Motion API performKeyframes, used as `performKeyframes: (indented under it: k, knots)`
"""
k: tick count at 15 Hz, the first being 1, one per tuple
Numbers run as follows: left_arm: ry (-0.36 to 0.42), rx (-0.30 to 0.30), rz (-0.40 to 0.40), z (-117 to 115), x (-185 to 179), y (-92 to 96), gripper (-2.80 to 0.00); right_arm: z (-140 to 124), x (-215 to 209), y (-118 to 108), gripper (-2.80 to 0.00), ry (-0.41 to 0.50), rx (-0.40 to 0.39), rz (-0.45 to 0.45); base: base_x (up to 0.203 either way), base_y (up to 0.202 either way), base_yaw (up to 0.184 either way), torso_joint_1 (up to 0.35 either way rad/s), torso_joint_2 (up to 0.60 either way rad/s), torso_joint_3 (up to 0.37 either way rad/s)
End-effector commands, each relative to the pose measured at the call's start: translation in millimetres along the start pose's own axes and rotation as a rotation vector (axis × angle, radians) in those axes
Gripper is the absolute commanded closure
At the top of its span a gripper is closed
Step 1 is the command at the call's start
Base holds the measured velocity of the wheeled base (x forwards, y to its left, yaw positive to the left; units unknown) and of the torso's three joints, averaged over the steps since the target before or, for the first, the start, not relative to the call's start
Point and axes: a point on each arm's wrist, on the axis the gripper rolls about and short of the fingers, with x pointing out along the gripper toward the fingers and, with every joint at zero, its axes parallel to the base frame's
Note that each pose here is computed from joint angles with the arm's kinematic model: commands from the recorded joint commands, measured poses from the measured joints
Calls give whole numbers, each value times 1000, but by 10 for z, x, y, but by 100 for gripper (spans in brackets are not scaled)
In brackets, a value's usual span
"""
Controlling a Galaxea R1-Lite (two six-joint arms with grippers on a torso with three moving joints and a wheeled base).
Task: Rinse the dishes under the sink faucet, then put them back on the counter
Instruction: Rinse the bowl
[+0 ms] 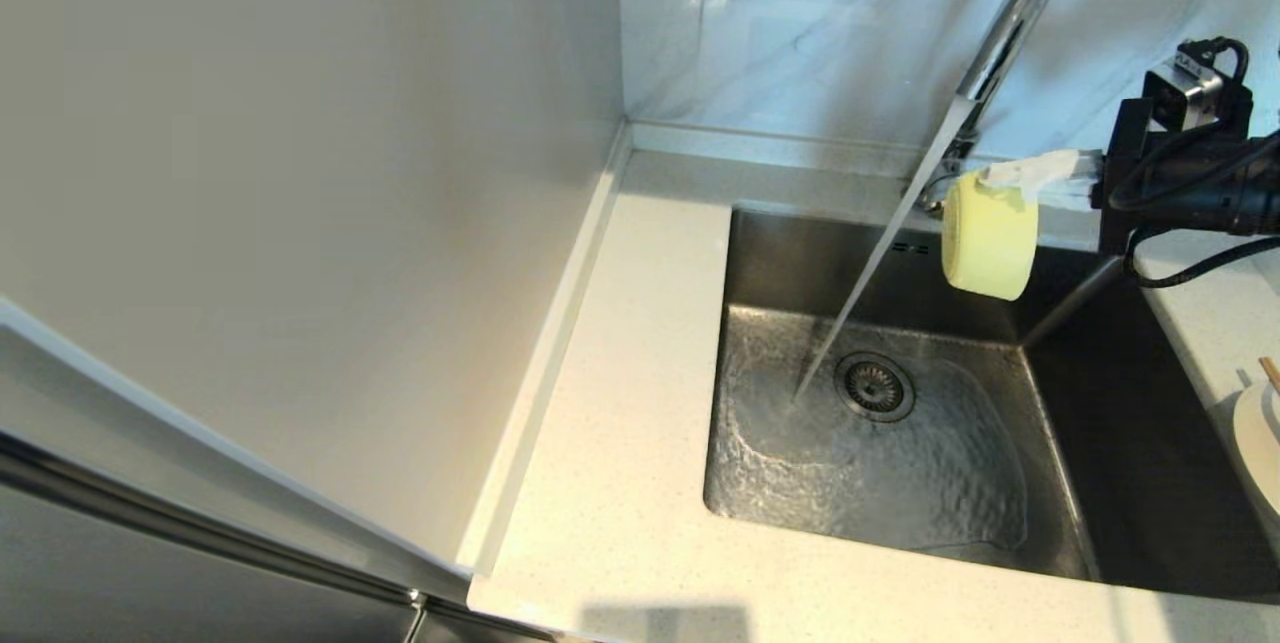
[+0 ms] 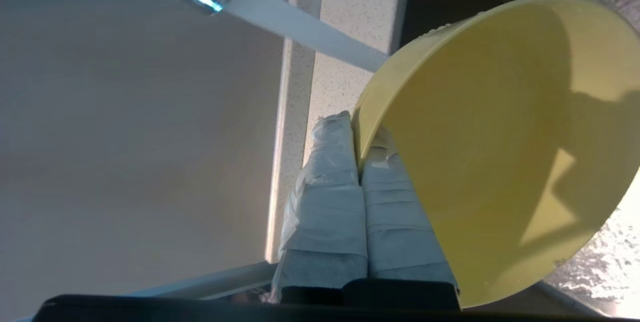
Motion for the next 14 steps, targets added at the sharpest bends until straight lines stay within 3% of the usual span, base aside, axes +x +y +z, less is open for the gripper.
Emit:
performKeyframes:
  k: [1,9,14]
  knots:
    - [0,0,0,0,0,0,0,12,134,-64,0,26,13,7,0,0,0,0,0,0]
    - [0,0,0,0,0,0,0,-17,256,108,0,53,-18,55,0,0,0,0,0,0]
    - [0,0,0,0,0,0,0,-17,239,137,0,52,22,60,0,0,0,0,0,0]
